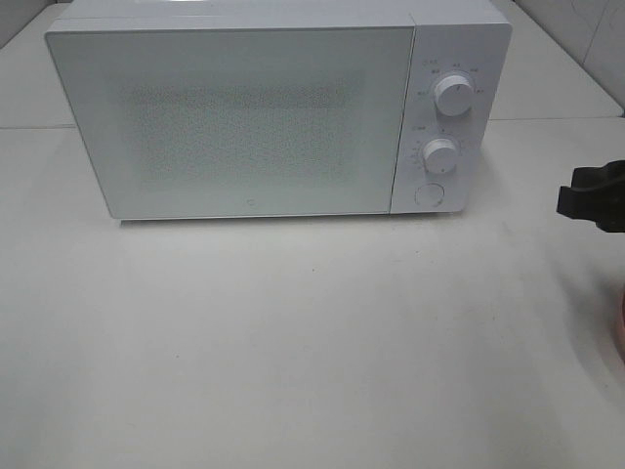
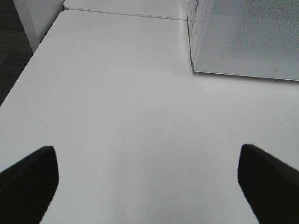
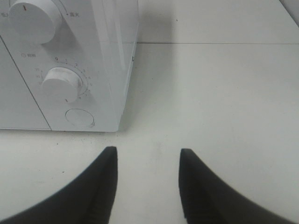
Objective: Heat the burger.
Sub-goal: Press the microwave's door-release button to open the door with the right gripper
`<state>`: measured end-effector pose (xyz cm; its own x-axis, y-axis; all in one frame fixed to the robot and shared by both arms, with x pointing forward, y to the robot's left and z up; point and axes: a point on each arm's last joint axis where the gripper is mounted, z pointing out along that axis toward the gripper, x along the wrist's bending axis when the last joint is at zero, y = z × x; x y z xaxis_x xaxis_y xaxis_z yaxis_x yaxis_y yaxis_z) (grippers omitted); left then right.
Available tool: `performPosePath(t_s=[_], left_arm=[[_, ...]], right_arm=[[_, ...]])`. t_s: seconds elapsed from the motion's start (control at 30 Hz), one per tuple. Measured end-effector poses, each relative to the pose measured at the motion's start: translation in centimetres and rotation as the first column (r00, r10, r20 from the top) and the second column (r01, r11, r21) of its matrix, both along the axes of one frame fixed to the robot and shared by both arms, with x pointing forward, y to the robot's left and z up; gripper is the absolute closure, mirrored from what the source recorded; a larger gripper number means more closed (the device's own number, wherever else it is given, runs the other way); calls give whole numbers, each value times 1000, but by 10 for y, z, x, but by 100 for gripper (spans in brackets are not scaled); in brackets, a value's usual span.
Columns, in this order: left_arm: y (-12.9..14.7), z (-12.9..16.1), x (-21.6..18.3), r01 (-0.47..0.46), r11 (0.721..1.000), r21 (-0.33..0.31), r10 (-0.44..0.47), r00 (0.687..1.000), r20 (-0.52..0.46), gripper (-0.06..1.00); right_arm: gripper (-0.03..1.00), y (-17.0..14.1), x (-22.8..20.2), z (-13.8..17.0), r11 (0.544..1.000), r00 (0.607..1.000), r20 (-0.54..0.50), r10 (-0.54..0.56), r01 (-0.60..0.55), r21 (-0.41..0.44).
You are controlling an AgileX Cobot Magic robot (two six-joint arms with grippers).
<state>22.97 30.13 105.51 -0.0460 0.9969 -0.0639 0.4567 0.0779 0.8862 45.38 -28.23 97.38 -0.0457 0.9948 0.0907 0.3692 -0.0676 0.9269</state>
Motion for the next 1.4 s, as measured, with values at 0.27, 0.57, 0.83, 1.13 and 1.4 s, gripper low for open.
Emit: performPosePath(t_s=[0.27,0.57,0.83,1.13,1.4], left_arm=[[0,0,0,0,1000,0,0,1000,0,-1],[0,0,0,0,1000,0,0,1000,0,-1],[0,0,0,0,1000,0,0,1000,0,-1],[0,0,0,0,1000,0,0,1000,0,-1],[0,0,0,0,1000,0,0,1000,0,-1]], right_arm=[[54,1,11,-8,999,999,40,-9,8,32],[22,3,18,-20,997,999,42,-5,2,74],[14,6,26,-36,995,998,34,-47,43,93],[17,31,25,-57,993,997,-4,-75,75,-95],[21,54,19,-54,991,999,44,-29,34,-131]])
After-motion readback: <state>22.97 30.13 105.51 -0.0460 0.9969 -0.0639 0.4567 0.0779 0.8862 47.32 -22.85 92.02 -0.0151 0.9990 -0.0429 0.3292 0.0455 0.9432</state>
